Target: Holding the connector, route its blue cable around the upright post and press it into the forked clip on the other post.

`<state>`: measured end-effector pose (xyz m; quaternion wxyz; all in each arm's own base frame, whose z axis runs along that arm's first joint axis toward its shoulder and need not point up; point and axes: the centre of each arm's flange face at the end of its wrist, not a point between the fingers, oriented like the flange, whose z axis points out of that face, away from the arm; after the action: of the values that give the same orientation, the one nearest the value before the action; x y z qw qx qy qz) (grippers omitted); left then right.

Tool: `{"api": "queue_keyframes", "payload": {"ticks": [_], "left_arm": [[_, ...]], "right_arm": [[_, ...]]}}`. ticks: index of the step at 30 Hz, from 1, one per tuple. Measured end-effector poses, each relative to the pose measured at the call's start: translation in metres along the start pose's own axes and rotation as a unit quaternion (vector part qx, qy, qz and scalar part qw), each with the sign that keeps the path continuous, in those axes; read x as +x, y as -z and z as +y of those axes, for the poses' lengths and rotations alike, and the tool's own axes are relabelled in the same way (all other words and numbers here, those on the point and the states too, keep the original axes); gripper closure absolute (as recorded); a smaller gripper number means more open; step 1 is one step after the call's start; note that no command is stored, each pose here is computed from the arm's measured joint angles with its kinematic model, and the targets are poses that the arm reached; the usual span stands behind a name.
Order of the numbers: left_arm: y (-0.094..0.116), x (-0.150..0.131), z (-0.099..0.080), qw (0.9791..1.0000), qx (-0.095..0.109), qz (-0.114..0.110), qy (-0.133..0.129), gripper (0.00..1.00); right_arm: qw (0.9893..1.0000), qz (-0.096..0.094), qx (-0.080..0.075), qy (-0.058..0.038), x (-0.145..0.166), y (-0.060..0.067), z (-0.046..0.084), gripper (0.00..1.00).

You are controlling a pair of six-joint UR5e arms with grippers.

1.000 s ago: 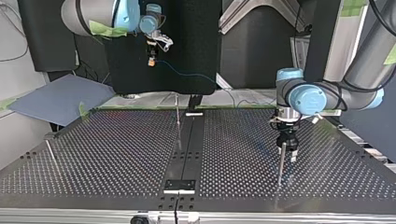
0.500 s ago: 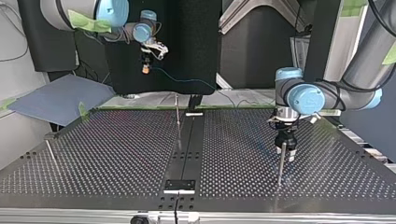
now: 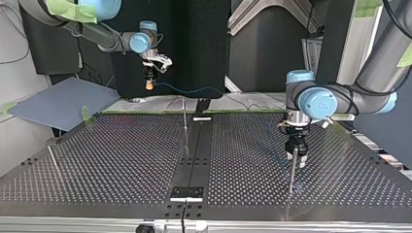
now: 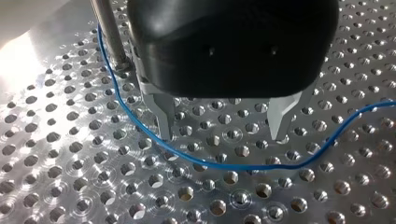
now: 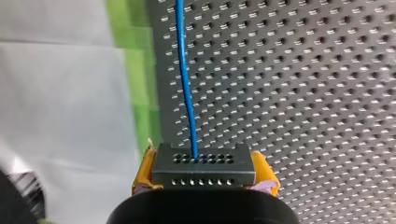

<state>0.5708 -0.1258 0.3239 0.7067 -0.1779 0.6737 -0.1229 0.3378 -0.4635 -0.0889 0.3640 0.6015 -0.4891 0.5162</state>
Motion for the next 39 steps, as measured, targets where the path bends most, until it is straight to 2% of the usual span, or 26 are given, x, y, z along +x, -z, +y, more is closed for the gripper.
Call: {"api": "queue_keyframes", "payload": {"ticks": [4, 8, 15, 20, 30, 39], "left_arm": [[0.0, 0.0, 0.0, 1.0, 0.001, 0.0, 0.0, 0.0], [0.0, 0.0, 0.0, 1.0, 0.0, 0.0, 0.0, 0.0], [0.0, 0.0, 0.0, 1.0, -0.001, 0.0, 0.0, 0.0], [0.0, 0.0, 0.0, 1.0, 0.0, 0.0, 0.002, 0.0], [0.001, 0.0, 0.0, 1.0, 0.0, 0.002, 0.006, 0.0], [0.001, 0.001, 0.0, 1.0, -0.002, 0.003, 0.006, 0.0]], "right_arm": [[0.9998, 0.015, 0.009, -0.003, 0.019, -0.006, 0.0, 1.0], [0.9993, 0.029, 0.025, -0.0019, 0.039, -0.008, -0.006, 1.0], [0.9981, 0.05, 0.036, 0.0006, 0.064, 0.001, -0.011, 1.0], [0.9964, 0.076, 0.037, -0.0044, 0.09, 0.001, -0.011, 1.0], [0.993, 0.115, 0.028, -0.0091, 0.132, 0.006, -0.009, 1.0], [0.994, 0.106, 0.026, -0.005, 0.106, 0.007, -0.008, 1.0]]}}
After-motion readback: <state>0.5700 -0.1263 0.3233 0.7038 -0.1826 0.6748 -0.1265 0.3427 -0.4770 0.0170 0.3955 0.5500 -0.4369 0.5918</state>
